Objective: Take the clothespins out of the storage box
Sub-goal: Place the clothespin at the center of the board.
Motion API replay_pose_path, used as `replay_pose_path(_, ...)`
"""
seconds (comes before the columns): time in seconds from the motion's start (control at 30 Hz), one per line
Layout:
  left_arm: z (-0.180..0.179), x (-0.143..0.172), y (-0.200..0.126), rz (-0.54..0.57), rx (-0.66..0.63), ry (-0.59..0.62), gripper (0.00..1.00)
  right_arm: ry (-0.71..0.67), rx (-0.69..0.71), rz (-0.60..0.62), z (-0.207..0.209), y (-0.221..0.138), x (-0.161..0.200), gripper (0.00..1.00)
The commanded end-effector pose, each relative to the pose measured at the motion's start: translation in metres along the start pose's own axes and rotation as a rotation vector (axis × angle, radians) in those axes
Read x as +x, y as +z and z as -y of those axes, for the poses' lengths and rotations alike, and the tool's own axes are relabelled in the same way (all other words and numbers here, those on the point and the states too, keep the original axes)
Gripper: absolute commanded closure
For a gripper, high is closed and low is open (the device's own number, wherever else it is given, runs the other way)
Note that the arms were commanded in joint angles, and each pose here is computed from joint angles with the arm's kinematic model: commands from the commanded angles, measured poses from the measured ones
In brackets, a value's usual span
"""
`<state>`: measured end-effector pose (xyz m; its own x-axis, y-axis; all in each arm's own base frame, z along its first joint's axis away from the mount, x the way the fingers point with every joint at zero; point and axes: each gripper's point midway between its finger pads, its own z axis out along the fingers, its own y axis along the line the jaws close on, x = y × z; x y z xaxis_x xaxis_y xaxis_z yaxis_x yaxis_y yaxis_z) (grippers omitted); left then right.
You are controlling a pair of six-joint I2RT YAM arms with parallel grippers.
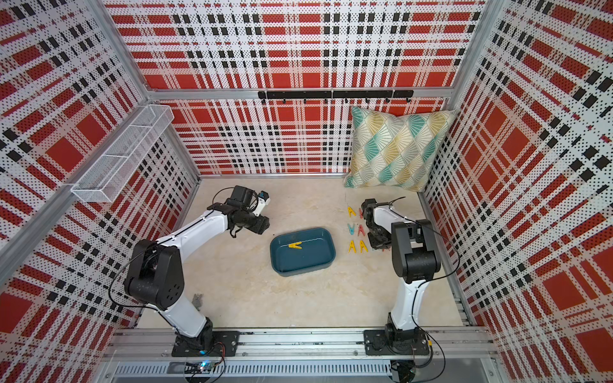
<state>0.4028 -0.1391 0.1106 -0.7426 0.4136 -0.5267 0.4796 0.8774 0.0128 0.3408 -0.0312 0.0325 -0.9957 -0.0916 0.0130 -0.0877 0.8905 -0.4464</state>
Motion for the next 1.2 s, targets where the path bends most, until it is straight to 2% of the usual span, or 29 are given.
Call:
replay_pose_path(0.0, 0.000, -0.009, -0.007, 0.029, 0.003, 0.006, 0.38, 0.017, -0.015, 0.011, 0.000, -0.011, 0.001, 0.95)
replay_pose_path(0.53, -0.001, -0.010, -0.010, 0.037, 0.007, 0.001, 0.38, 0.050, 0.040, 0.050, 0.014, -0.021, -0.009, 0.89)
replay_pose_path(0.57, -0.001, -0.010, -0.010, 0.038, 0.008, 0.003, 0.38, 0.051, 0.035, 0.052, 0.013, -0.021, -0.010, 0.61)
replay_pose_path(0.6, -0.001, -0.009, -0.010, 0.037, 0.008, 0.001, 0.38, 0.053, 0.032, 0.055, 0.013, -0.022, -0.011, 0.01)
replay_pose_path(0.83, -0.002, -0.010, -0.011, 0.041, 0.007, 0.000, 0.38, 0.102, 0.031, 0.098, 0.020, -0.037, -0.018, 0.00)
replay_pose_path(1.03, -0.004, -0.009, -0.011, 0.042, 0.005, -0.004, 0.38, 0.161, 0.014, 0.212, 0.036, -0.085, -0.019, 0.00)
replay_pose_path(1.17, -0.004, -0.009, -0.011, 0.040, 0.008, -0.007, 0.38, 0.229, -0.047, 0.362, 0.048, -0.132, -0.023, 0.00)
